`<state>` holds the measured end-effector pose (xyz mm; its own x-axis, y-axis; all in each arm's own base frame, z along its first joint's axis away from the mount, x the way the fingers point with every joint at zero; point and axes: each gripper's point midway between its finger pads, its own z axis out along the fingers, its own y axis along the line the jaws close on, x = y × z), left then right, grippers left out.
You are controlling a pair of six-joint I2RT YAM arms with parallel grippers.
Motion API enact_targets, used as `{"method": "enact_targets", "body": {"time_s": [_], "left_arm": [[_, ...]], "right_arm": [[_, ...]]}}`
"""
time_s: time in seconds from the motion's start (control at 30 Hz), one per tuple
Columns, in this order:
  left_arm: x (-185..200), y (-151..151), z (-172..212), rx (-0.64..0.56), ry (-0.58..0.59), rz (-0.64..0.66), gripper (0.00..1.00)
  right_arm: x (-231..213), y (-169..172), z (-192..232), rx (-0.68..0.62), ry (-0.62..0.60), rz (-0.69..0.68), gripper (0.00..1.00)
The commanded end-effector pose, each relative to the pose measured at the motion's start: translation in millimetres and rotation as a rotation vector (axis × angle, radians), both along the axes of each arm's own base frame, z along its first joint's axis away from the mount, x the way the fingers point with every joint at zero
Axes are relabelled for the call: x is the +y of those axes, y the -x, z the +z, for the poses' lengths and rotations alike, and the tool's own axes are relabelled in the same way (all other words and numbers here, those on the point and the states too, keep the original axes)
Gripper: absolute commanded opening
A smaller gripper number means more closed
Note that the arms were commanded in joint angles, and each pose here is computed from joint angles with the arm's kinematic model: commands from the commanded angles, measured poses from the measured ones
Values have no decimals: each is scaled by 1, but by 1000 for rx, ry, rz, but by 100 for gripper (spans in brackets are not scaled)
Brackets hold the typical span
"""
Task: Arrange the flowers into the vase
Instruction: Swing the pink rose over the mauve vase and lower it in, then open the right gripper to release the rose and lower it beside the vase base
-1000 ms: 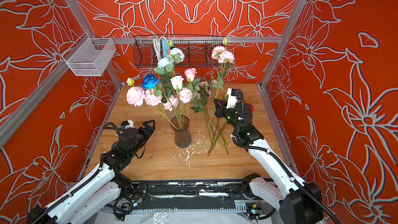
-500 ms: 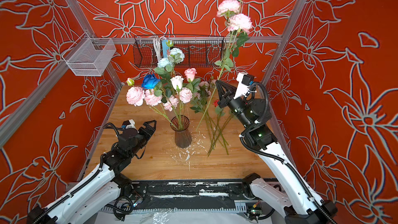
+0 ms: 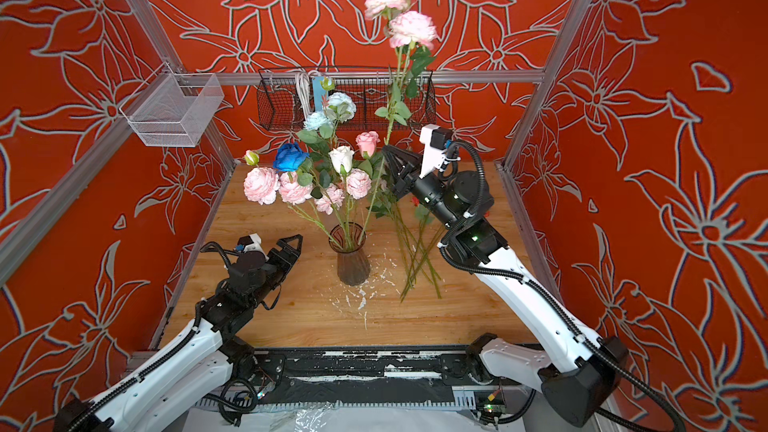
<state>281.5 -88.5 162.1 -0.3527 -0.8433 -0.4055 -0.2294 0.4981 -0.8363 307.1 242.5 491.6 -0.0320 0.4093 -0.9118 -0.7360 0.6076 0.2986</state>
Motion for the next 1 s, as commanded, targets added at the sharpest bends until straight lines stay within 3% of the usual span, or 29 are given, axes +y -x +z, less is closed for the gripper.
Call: {"method": "enact_targets", "body": {"time_s": [0.0, 0.33, 0.57, 0.73, 0.97], "left_arm": [[4, -2, 7, -32, 20, 22, 92], [3, -1, 10, -38, 26, 16, 93], [2, -2, 10, -35, 36, 20, 93], [-1, -5, 12, -30, 46, 12, 93], [-3, -9, 5, 5, 51, 19, 92]], "right_arm": [[7, 11, 13, -83, 4, 3, 0], [37, 11, -58, 23, 105, 34, 4], [47, 34, -116, 108, 263, 82, 37], [31, 39, -117, 109, 301, 29, 43], [14, 55, -105, 99, 268, 22, 46]]}}
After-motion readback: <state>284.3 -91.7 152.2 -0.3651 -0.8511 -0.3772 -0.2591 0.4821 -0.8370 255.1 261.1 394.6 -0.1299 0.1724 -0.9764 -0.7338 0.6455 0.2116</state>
